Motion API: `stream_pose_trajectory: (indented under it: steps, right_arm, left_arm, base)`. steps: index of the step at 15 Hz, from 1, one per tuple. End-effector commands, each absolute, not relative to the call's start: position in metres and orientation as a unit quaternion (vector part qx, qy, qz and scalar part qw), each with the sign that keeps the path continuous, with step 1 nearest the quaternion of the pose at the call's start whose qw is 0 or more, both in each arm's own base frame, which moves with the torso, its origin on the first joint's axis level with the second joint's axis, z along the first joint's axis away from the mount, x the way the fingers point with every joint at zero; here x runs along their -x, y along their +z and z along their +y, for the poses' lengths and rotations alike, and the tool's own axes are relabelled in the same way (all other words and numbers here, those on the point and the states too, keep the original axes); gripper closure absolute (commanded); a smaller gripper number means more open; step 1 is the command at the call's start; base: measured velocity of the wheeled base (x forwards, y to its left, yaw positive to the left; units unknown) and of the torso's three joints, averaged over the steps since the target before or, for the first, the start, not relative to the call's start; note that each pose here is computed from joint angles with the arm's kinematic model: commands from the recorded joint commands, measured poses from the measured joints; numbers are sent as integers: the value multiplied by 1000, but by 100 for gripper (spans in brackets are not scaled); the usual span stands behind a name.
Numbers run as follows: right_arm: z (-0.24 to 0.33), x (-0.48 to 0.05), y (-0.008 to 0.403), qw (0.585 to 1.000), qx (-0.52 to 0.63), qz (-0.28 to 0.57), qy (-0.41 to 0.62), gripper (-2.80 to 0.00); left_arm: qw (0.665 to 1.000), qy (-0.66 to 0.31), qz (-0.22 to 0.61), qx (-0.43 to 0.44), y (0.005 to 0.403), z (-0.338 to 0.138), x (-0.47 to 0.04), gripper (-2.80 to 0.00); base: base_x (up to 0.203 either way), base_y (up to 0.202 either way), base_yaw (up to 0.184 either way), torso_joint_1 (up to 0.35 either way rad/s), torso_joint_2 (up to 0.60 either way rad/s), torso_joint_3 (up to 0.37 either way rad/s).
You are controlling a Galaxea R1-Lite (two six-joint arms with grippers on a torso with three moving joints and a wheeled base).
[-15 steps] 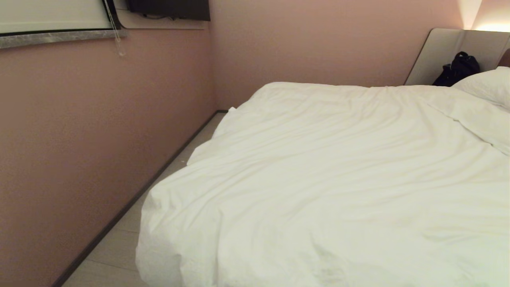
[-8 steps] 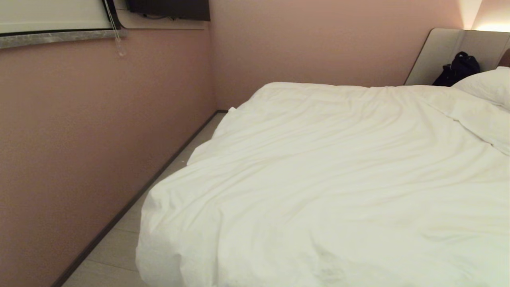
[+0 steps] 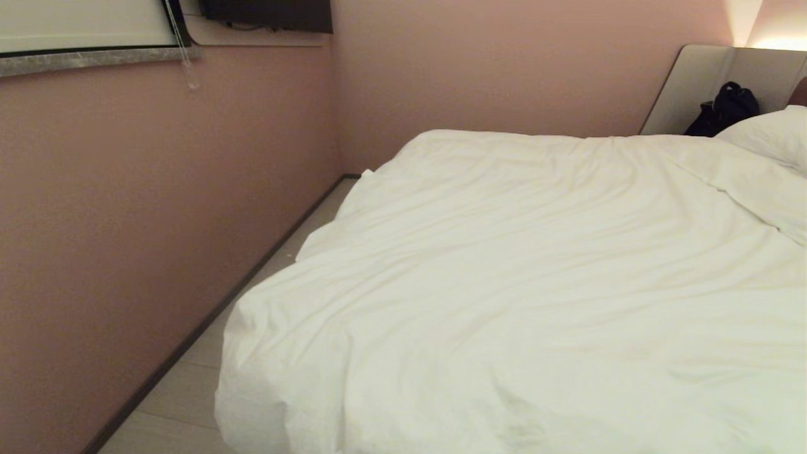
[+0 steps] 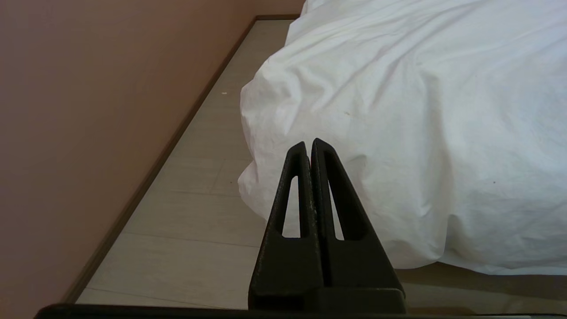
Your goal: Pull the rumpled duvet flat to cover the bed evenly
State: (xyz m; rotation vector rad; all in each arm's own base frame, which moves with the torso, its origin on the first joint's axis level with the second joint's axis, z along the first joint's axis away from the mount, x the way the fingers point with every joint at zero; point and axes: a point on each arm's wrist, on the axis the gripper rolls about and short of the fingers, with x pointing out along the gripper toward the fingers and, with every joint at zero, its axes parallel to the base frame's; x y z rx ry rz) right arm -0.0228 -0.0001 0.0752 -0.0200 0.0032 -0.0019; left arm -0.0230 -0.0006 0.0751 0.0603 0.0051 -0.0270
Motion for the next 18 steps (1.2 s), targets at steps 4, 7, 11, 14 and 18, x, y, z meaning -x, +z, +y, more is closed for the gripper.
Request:
stream_pose_trajectory:
  steps: [4, 7, 11, 14, 18]
  right_arm:
    - [0, 23, 75, 1000, 10, 2, -1, 0]
    - [0, 23, 75, 1000, 10, 2, -1, 0]
    - [0, 23, 75, 1000, 11, 2, -1, 0]
    - [0, 23, 75, 1000, 11, 2, -2, 0]
    - [0, 23, 75, 1000, 10, 2, -2, 0]
  left_arm:
    - [999, -14, 3, -31, 75, -1, 23, 0]
    - [999, -13, 3, -31, 75, -1, 23, 0]
    - [999, -14, 3, -31, 75, -1, 23, 0]
    - [999, -13, 3, -31, 75, -1, 23, 0]
    - [999, -13, 3, -31, 75, -1, 23, 0]
  base:
    - [0, 0, 0, 0, 0, 0]
    - [0, 0, 0, 0, 0, 0]
    - [2, 116, -1, 1, 2, 1]
    - [0, 199, -1, 2, 4, 5]
    - [0, 198, 0, 2, 1, 1]
